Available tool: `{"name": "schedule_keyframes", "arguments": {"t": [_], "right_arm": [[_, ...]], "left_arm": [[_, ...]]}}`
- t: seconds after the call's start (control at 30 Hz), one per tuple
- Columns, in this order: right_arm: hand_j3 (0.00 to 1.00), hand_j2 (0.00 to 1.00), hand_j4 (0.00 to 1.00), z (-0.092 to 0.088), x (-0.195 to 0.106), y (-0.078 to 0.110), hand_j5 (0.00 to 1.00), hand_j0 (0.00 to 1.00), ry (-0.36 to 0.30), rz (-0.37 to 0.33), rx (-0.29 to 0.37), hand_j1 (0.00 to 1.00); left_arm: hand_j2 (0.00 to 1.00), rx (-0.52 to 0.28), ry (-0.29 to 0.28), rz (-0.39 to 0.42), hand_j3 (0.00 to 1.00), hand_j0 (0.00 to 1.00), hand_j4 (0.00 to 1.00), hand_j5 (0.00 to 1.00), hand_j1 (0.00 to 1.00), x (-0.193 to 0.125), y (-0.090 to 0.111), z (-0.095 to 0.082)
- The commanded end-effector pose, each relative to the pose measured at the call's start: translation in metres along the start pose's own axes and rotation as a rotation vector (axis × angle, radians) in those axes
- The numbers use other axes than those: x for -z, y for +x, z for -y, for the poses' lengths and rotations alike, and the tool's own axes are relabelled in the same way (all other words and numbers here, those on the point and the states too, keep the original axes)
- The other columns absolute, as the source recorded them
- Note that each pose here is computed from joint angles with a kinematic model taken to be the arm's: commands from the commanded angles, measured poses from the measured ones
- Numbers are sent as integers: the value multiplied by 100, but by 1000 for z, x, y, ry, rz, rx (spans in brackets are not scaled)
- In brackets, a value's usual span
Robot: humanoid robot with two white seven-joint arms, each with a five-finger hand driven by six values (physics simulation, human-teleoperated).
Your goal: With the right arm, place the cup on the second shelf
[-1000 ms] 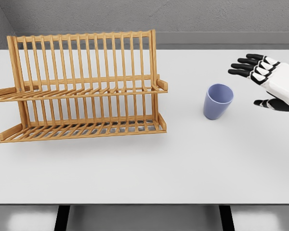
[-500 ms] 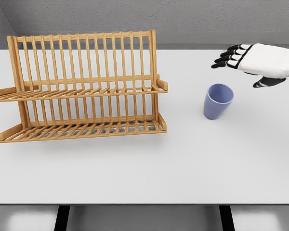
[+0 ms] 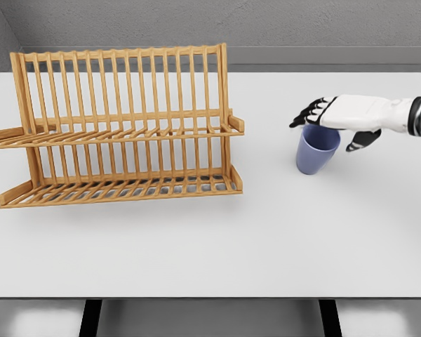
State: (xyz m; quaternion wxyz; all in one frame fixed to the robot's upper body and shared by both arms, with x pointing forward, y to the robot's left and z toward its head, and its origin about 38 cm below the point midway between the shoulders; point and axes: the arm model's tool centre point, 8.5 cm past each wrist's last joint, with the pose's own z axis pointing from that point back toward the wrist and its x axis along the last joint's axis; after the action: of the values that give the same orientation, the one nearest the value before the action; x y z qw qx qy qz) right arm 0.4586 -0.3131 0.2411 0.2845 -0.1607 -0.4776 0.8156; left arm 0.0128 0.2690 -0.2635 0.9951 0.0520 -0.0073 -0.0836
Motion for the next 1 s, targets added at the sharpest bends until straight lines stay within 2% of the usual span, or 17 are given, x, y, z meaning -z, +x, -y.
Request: {"name": "schedule_keyframes", "arguments": {"t": [0.0,0.13,0.6,0.73,0.97], "right_arm": [[100,100,100,-4,5,-3,100,100,1,-3,24,100],[100,100,100,-5,16,-1,100,100,15,12,30,100],[100,100,100,-14,21,1,100,100,42,22,34,100],[77,77,77,-15,22,2,77,77,46,24,36,77],[64,64,64,-15,22,2,64,64,46,25,34,64]], "left_arm": [[100,0,0,0,100,100,100,100,100,0,0,0],[100,0,0,0,100,100,100,100,100,0,0,0],[100,0,0,0,100,100,100,100,100,0,0,0],[100,0,0,0,100,100,100,100,100,0,0,0],[100,0,0,0,100,100,100,100,100,0,0,0]]}}
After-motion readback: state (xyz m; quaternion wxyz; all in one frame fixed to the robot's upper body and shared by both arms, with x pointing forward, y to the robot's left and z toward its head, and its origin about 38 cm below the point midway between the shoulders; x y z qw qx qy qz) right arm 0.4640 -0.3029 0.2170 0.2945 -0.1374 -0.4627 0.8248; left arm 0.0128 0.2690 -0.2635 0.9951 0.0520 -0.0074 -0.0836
